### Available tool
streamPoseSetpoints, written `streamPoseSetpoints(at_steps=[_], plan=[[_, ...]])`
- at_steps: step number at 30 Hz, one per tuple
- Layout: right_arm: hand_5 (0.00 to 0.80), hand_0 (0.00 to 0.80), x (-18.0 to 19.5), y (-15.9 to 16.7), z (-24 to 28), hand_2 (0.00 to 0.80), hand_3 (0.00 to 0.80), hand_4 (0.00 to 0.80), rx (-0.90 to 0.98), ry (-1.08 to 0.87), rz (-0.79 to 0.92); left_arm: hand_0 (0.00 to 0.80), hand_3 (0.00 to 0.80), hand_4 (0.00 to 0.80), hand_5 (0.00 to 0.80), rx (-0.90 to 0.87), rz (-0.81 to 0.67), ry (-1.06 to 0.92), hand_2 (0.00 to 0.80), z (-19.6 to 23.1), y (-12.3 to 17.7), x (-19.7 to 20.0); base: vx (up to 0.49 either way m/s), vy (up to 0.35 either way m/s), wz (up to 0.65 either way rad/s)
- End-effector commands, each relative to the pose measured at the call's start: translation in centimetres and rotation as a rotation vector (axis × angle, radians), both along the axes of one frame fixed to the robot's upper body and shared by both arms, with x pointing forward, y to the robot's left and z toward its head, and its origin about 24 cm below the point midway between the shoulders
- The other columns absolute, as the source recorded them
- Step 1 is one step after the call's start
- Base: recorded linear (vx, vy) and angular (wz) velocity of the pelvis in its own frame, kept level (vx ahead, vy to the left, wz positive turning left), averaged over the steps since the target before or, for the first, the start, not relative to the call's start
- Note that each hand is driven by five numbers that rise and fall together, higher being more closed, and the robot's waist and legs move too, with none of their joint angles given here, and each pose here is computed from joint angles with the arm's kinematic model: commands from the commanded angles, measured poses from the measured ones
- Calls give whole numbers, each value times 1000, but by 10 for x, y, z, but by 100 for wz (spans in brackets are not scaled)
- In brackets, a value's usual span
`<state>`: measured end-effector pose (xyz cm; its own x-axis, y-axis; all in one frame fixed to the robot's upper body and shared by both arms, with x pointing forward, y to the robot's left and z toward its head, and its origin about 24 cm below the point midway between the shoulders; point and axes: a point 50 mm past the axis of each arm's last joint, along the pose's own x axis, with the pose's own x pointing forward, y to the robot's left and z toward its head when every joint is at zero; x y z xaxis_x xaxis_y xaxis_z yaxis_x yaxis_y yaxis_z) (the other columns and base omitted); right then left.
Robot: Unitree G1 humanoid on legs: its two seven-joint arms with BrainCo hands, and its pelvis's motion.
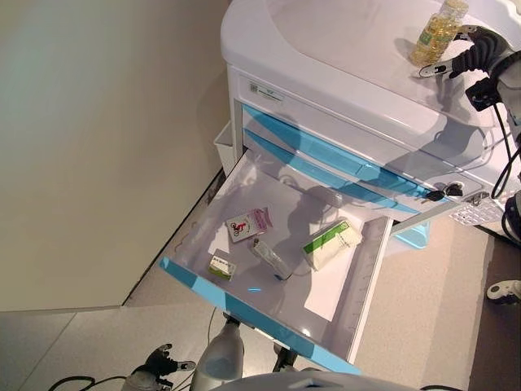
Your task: Open the drawer and pick up the medicine
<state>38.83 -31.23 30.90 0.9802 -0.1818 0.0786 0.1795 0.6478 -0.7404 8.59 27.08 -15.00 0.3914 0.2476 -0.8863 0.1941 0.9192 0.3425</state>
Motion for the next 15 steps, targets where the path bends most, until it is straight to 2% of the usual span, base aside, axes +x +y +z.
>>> streamPoseSetpoints(at_steps=[1,15], plan=[[0,0,0,10,22,0,0,0,-66,-48,16,0,0,0,0,-2,12,4,0,-1,-3,2,0,0,0],[0,0,-2,6,29,0,0,0,-65,-99,-17,0,0,0,0,21,17,12,0,-1,0,0,0,0,0]])
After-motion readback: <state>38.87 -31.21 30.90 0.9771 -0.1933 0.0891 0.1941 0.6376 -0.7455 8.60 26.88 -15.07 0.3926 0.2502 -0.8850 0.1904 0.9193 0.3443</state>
